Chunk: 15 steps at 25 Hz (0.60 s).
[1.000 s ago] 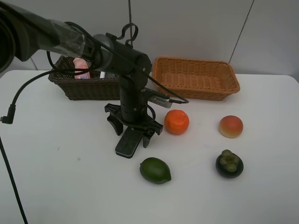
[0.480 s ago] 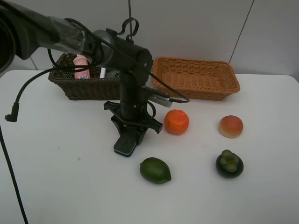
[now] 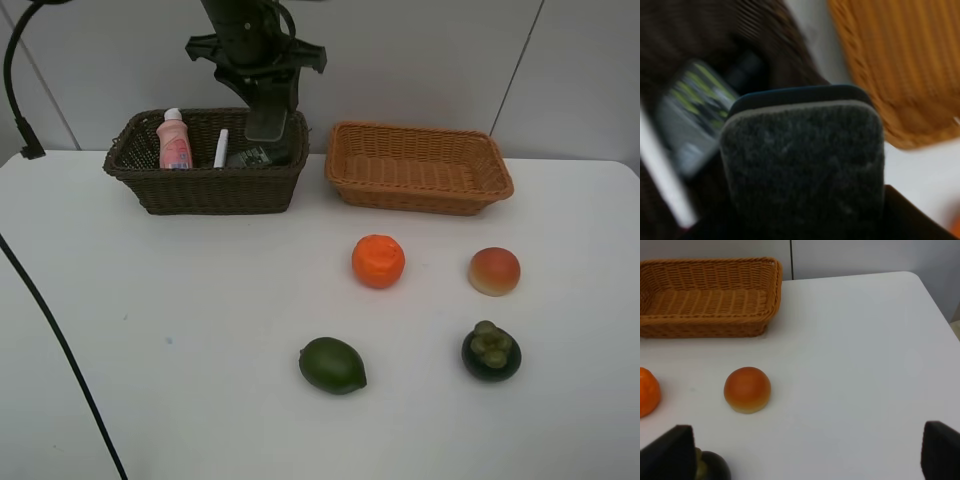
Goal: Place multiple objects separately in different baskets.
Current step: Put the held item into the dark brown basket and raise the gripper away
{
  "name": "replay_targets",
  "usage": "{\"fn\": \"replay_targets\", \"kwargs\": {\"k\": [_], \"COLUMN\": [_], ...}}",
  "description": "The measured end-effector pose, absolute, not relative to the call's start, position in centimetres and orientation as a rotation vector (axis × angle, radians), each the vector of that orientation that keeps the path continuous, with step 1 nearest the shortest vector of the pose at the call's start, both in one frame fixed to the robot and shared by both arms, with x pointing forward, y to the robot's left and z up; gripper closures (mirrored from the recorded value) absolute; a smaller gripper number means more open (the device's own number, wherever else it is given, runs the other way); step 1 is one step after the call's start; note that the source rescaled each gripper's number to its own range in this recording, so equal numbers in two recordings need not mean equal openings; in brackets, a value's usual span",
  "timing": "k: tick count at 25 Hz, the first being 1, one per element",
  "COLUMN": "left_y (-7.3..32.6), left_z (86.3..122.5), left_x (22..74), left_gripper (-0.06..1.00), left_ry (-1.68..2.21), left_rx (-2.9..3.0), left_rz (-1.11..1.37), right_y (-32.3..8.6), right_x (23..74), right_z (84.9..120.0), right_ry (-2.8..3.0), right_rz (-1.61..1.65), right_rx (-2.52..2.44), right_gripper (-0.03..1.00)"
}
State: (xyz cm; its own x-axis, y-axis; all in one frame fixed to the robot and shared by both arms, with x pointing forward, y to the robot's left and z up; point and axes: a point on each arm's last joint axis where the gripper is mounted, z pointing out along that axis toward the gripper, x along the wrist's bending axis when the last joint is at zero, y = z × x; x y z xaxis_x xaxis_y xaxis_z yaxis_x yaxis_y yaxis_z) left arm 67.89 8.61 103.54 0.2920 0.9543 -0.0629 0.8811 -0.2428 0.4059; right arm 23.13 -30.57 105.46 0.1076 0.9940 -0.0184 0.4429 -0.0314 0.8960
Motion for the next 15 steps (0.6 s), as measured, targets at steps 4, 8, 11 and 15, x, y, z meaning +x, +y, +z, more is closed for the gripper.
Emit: {"fn": "replay_targets", "kwargs": {"k": [4,8,11,15], "left_y": [14.0,17.4,18.4,18.6], "left_z": [103.4,101.7,100.9,100.9], "left_x": [70.4,72.0,72.5,72.4], "left_gripper": [0.4,0.4,0.27,-0.02], "left_ry": [1.77,1.845,1.869,1.881], "left_rx": [2.11,2.085,2.086,2.092], "left_rz": [0.331,0.345,0.343,0.333], "right_y": [-30.6,-30.6,-30.6,-30.6], "right_x": [23.1,23.1,23.1,23.1], "right_z": [105.5,105.5,105.5,105.5], "right_ry": [1.446,1.446,1.446,1.446], "right_rz": [0.877,0.877,0.877,0.877], "right_rx": [1.593,1.593,1.593,1.593], "right_gripper": [-0.02,-0.02,-0.02,-0.02]}}
